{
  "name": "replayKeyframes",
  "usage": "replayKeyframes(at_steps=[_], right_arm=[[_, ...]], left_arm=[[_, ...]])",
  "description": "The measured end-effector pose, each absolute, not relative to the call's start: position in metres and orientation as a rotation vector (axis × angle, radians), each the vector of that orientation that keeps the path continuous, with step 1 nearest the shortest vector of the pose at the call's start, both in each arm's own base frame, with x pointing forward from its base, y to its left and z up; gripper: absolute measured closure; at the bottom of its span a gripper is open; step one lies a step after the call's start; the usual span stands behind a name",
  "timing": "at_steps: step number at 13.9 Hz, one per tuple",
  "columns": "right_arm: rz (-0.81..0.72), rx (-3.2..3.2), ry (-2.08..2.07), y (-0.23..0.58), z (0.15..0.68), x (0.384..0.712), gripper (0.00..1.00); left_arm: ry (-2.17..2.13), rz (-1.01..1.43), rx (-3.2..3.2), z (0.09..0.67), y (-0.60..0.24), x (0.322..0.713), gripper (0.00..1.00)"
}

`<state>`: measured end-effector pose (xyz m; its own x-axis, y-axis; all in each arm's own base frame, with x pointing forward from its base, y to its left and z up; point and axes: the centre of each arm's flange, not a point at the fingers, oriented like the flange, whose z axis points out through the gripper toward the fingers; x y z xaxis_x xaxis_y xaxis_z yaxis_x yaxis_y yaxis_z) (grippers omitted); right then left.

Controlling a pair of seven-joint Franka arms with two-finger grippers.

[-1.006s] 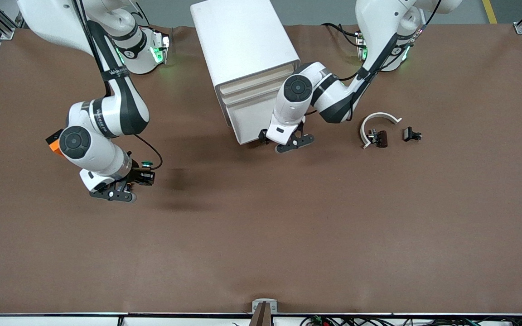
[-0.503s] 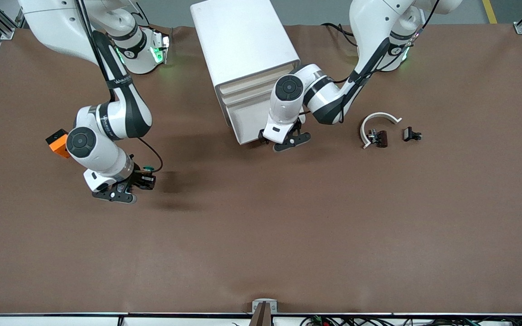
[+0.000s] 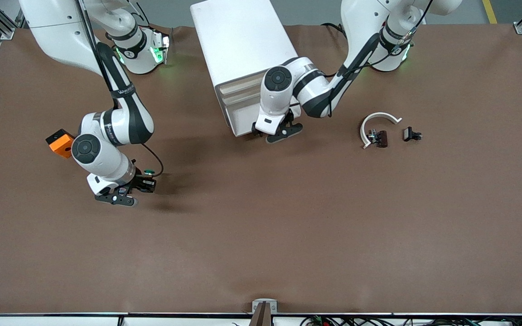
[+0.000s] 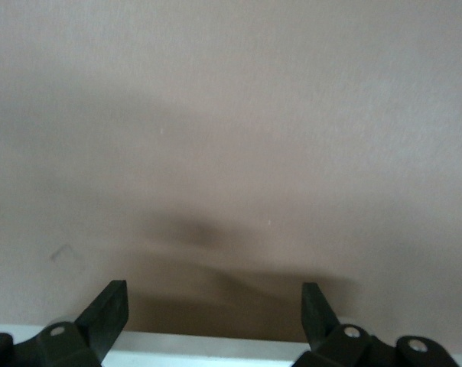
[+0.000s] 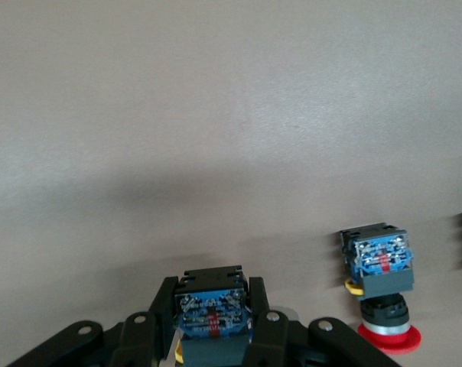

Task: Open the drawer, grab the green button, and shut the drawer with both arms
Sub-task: 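Carry the green button with the right gripper beside the other buttons, then lower and release the button with the right gripper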

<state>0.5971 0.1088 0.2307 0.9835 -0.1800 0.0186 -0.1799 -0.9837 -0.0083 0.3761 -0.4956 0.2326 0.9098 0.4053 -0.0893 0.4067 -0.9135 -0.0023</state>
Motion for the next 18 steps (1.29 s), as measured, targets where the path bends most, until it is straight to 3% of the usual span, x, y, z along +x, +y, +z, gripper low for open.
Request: replayKeyframes(at_steps=[6,18], right_arm=[[-0.009,-3.130,0.291,0.105,0.212,0.596,0.59],[-0.007,-3.137,0.290,0.105,0.191,0.595,0.59]], left_arm=[[0.703,-0.264,3.058,0.217,-0.523,0.330,0.00],[0.882,-0.471,2.980,0.212,-0.526,0.336,0.00]])
